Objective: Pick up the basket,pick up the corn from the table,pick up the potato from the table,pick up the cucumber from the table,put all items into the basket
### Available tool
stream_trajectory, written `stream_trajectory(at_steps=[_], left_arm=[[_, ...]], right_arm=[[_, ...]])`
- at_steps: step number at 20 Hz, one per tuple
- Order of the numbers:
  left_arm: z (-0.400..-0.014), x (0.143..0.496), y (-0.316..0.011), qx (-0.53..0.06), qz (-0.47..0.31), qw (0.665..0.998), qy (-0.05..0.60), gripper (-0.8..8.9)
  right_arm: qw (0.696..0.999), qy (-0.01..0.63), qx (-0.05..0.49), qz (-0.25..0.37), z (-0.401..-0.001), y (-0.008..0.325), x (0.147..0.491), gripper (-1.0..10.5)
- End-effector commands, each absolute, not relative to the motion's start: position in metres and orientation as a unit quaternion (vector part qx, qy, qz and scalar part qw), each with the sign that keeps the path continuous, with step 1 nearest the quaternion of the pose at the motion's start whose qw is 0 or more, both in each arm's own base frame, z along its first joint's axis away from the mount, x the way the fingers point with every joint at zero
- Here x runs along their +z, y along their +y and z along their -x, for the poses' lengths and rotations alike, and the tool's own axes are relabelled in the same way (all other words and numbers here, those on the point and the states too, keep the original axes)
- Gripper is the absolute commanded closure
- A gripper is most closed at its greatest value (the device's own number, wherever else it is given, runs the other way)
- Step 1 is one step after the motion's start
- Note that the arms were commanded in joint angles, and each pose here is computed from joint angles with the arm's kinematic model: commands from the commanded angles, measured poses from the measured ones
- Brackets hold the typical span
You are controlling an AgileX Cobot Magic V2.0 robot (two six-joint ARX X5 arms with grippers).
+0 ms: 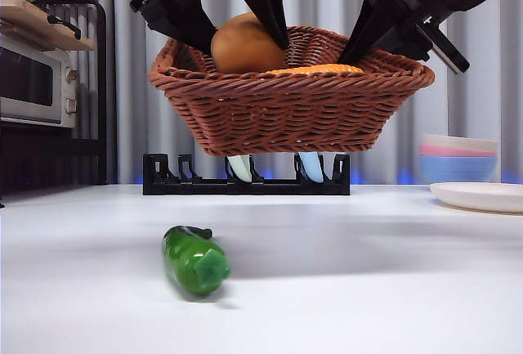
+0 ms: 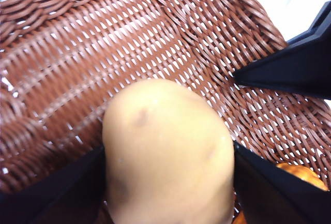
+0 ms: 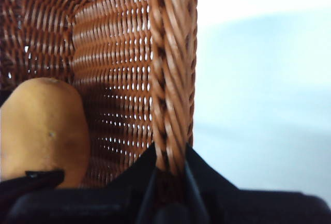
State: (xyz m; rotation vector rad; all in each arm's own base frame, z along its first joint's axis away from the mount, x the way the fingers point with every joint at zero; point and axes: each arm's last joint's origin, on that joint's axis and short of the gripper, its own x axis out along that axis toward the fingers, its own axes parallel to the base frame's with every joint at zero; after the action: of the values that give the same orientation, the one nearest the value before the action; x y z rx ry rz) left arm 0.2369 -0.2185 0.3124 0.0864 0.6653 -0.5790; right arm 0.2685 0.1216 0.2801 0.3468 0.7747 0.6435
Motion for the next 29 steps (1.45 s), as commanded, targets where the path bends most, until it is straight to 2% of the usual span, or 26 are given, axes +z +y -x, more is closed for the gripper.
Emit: stream_trajectory(at_steps=[1, 3, 5, 9, 11, 13, 17, 20, 24, 29], left_arm=[[-0.236, 0.312, -0.218, -0.283, -0.032, 0.901, 0.328, 2.5], [-0.227, 0.324, -0.215, -0.289, -0.034, 0.9, 0.326, 2.5], [-0.208, 0.35, -0.208, -0.302, -0.035, 0.898, 0.316, 2.51], [-0.151, 0.409, -0.167, -0.325, -0.023, 0.897, 0.3, 2.51], [-0.125, 0.42, -0.149, -0.342, -0.022, 0.892, 0.295, 2.51], [-0.11, 0.418, -0.137, -0.339, -0.03, 0.883, 0.323, 2.51], [-0.108, 0.38, -0.137, -0.268, -0.058, 0.876, 0.398, 2.51], [-0.113, 0.331, -0.148, -0.239, -0.036, 0.862, 0.445, 2.52], [-0.125, 0.276, -0.164, -0.222, -0.001, 0.855, 0.469, 2.52], [-0.162, 0.232, -0.197, -0.188, 0.0, 0.849, 0.494, 2.52]], right_arm=[[0.861, 0.363, 0.313, -0.169, -0.268, 0.122, 0.282, 9.5], [0.861, 0.366, 0.312, -0.169, -0.268, 0.122, 0.282, 9.5], [0.862, 0.365, 0.309, -0.169, -0.269, 0.12, 0.282, 9.5], [0.87, 0.354, 0.296, -0.174, -0.273, 0.111, 0.283, 9.5], [0.877, 0.337, 0.29, -0.183, -0.278, 0.105, 0.286, 9.5], [0.88, 0.333, 0.279, -0.194, -0.281, 0.098, 0.287, 9.5], [0.886, 0.327, 0.261, -0.201, -0.285, 0.086, 0.288, 9.5], [0.876, 0.328, 0.281, -0.214, -0.287, 0.079, 0.289, 9.5], [0.88, 0.322, 0.273, -0.217, -0.288, 0.073, 0.292, 9.5], [0.882, 0.321, 0.267, -0.218, -0.289, 0.069, 0.292, 9.5]])
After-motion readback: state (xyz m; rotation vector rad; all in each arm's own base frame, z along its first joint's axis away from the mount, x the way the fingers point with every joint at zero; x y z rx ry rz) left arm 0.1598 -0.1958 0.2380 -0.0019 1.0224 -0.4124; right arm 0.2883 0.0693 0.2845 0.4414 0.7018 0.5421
